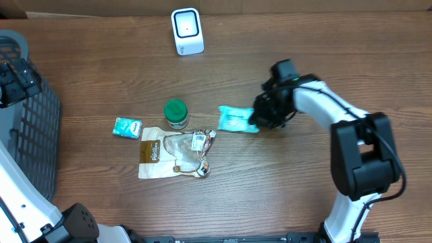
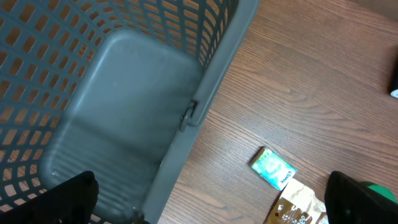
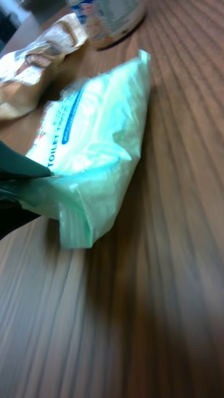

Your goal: Scan the item barcode

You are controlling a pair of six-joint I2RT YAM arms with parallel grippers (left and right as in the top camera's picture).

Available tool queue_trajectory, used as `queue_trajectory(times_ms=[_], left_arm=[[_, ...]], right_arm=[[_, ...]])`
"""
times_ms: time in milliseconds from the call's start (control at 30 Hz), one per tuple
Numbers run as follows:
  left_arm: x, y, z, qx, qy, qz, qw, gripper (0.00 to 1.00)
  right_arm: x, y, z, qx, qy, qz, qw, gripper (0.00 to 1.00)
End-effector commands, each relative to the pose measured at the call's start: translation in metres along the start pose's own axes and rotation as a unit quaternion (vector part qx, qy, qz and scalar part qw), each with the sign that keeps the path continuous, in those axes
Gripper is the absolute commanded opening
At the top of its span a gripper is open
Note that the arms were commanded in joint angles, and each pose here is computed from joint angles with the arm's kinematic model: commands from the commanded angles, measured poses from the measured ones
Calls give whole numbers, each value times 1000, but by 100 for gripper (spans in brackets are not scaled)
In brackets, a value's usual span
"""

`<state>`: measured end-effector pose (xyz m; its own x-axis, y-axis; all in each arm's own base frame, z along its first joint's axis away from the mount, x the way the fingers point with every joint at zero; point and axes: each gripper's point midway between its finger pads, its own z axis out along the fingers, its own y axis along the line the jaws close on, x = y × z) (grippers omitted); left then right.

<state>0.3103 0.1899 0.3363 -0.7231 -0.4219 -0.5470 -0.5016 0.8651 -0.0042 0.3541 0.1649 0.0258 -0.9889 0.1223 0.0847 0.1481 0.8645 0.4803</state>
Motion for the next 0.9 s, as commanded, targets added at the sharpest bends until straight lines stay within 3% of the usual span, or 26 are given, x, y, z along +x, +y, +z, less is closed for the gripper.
queue_trajectory(times_ms=[0, 333, 667, 767, 800, 867], left_arm=[[-3, 1, -1, -2, -4, 5, 1000, 99], [-3, 1, -1, -2, -4, 5, 1000, 100], [-3, 1, -1, -2, -4, 5, 1000, 100], [-3, 1, -1, -2, -4, 5, 1000, 100], [-3, 1, -1, -2, -4, 5, 1000, 100], [-3, 1, -1, -2, -4, 5, 1000, 100]], right_arm=[[-14, 5, -35, -8, -32, -138, 990, 4], [-20, -11, -42, 29, -40, -158, 986, 4], [-38, 4, -146, 194, -148, -69, 967, 4], [-29, -5, -165, 305, -178, -33, 935, 4], [-20, -15, -180, 401, -211, -9, 891, 4], [-11, -18, -193, 477, -243, 2, 844, 4]])
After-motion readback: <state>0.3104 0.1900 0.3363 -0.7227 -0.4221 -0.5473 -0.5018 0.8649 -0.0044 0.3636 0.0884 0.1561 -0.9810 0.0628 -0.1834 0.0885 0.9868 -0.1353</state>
